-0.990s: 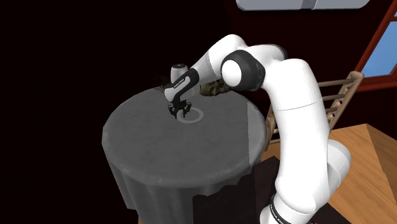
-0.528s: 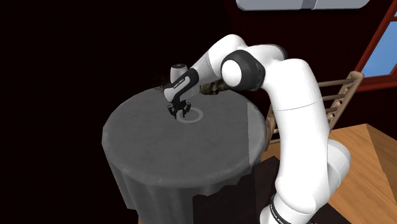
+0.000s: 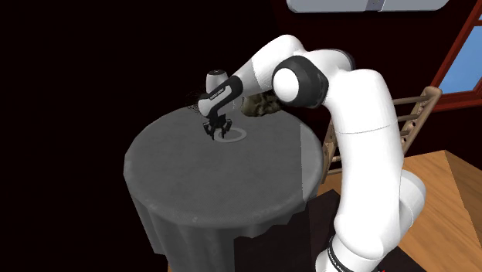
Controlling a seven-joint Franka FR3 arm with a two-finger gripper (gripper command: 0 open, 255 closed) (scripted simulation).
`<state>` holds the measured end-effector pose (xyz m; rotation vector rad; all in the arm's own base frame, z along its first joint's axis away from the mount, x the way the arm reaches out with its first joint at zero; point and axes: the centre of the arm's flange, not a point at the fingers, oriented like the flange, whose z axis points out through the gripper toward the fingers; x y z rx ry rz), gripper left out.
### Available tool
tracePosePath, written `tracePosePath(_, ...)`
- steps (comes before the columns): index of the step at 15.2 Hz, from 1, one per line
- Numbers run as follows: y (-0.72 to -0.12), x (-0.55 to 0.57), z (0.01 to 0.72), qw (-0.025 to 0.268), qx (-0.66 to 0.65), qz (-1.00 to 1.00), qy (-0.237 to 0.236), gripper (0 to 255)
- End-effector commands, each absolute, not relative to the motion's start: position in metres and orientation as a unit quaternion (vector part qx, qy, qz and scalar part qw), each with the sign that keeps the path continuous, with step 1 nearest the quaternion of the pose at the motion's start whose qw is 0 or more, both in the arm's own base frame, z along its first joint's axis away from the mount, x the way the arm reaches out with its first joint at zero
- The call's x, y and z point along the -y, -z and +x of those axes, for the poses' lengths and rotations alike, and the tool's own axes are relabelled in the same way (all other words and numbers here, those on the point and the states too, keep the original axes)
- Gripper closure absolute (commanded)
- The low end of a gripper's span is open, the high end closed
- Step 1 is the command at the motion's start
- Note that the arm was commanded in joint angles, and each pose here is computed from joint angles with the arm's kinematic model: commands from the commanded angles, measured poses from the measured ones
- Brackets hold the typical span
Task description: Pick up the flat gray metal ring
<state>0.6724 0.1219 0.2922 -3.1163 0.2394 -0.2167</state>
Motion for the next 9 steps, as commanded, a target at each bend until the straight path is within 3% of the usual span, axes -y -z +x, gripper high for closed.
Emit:
tracePosePath(1, -0.302, -0.121, 0.672, 0.004, -0.076, -0.995, 0.069, 255)
tracePosePath(9, -0.335, -0.121, 0.672, 0.004, -0.076, -0.995, 0.069, 255)
